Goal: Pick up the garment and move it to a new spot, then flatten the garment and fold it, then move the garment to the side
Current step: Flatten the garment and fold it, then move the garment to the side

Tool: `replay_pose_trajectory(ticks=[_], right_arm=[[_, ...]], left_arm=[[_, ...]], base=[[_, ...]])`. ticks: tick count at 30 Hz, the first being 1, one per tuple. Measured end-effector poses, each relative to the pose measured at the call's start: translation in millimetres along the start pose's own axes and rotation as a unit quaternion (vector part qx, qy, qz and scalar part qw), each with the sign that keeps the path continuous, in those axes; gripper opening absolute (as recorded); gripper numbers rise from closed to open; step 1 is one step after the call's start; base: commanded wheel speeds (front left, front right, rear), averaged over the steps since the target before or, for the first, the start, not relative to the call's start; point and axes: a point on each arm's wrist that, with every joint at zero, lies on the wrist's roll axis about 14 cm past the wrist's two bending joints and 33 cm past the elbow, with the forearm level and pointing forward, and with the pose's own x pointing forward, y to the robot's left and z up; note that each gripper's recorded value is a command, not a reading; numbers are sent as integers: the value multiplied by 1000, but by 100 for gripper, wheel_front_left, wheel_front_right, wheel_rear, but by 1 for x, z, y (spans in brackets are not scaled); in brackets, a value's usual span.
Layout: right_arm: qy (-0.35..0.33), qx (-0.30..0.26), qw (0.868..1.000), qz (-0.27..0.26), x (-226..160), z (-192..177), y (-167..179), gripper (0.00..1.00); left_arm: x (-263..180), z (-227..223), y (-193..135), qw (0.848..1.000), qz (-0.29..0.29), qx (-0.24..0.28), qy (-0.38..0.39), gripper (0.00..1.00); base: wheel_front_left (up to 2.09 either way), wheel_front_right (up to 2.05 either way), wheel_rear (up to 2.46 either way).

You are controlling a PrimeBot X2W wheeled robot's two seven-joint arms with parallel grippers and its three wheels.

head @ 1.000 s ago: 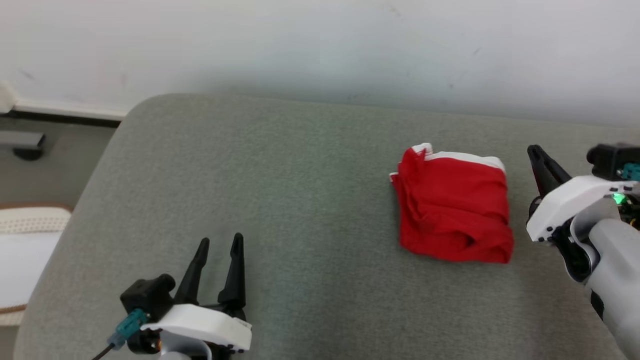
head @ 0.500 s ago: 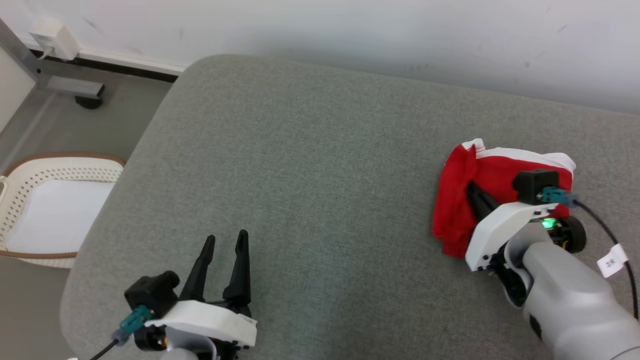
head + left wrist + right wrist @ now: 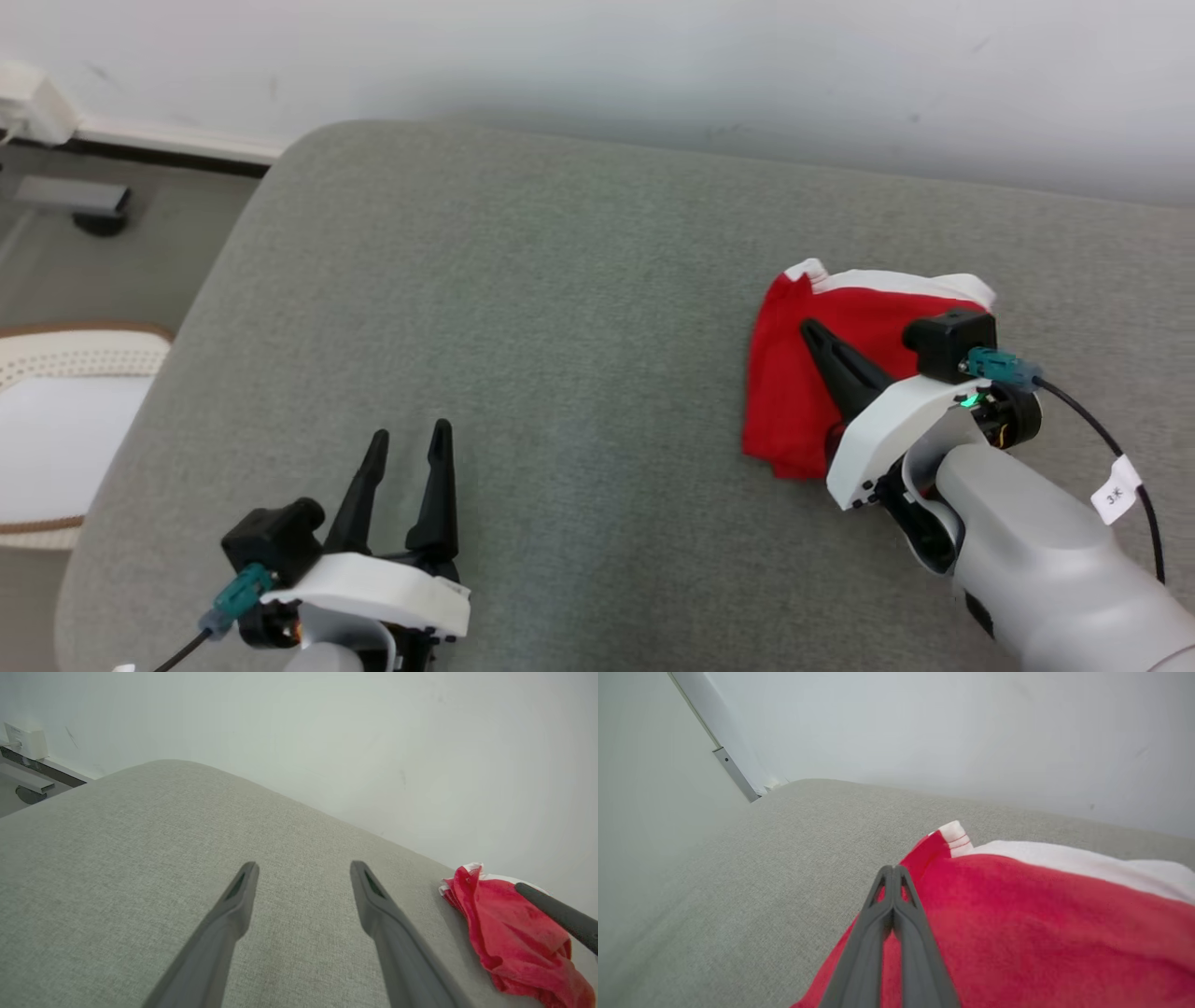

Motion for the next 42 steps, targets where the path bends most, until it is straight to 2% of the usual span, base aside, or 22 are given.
replay_pose_trajectory(ticks=[2, 3, 5, 6, 7, 16, 21, 25, 33, 42], right_arm=[[-15, -7, 1000, -8, -9, 13, -7, 2], [-15, -7, 1000, -8, -9, 13, -7, 12], [-54, -20, 998, -23, -25, 42, -22, 47], [-67, -26, 997, -29, -32, 52, -27, 70], [-78, -31, 996, -36, -40, 61, -32, 100], [-156, -61, 979, -118, -121, 98, -77, 100], [-178, -50, 968, -170, -165, 87, -97, 100], [-218, -39, 951, -214, -199, 91, -112, 100], [-256, -24, 930, -262, -244, 64, -102, 100], [-245, -17, 930, -272, -250, 41, -92, 100]], left_arm=[[1, 2, -6, 1000, -10, 3, -3, 100], [1, 2, -6, 1000, -10, 3, -3, 100], [1, 3, -13, 1000, -21, 5, -6, 100], [2, 3, -16, 1000, -26, 6, -8, 100], [2, 5, -20, 999, -32, 5, -11, 100], [4, 25, -51, 996, -82, 13, -43, 100], [1, 30, -58, 994, -92, 17, -53, 100], [-2, 45, -62, 991, -102, 27, -76, 100], [-12, 37, -54, 992, -103, 36, -65, 100], [-13, 21, -57, 992, -113, 37, -42, 100]], base=[[0, 0, 0], [0, 0, 0], [0, 0, 0], [0, 0, 0], [0, 0, 0], [0, 0, 0], [0, 0, 0], [0, 0, 0], [0, 0, 0], [0, 0, 0]])
